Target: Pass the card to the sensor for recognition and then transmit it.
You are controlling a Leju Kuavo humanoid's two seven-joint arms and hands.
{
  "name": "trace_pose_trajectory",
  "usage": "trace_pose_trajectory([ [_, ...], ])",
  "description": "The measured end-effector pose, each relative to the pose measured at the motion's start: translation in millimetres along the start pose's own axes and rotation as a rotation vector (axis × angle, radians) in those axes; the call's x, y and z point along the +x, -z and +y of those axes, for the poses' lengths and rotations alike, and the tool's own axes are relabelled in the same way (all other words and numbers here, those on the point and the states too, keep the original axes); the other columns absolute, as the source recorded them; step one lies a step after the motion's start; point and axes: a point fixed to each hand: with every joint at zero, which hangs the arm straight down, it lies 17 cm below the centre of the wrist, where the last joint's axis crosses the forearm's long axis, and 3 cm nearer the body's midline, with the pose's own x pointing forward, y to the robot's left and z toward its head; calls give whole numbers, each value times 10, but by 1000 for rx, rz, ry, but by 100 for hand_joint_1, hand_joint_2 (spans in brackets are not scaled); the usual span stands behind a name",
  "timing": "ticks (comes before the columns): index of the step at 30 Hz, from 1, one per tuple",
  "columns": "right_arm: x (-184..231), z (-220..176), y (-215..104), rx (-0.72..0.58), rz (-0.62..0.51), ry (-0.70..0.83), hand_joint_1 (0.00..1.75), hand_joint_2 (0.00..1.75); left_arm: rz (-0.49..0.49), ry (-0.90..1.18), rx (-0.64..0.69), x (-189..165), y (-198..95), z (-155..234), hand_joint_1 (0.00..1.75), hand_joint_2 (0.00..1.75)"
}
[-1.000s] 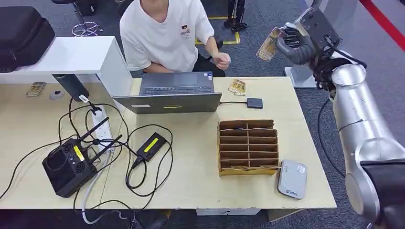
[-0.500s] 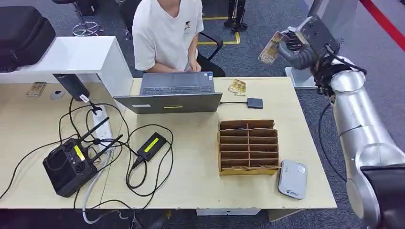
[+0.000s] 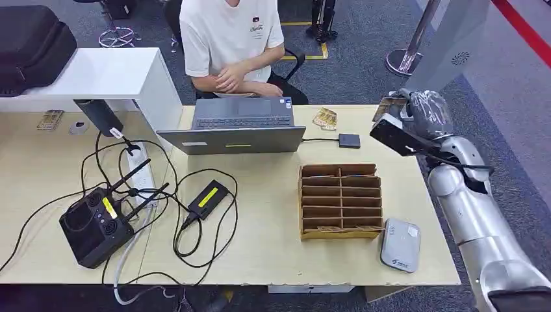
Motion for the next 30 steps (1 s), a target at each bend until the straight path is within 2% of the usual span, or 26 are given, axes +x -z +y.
trace_pose_trajectory([
  [17, 48, 215, -346, -11, -23, -120, 175, 175, -2, 28, -6, 1, -2, 52, 0, 175],
  [23, -183, 144, -491, -27, 29, -114, 175, 175, -8, 39, -12, 2, -6, 67, 0, 175],
  [30, -375, 127, -814, -39, 69, -89, 175, 175, -18, 51, -22, 0, -16, 89, 0, 175],
])
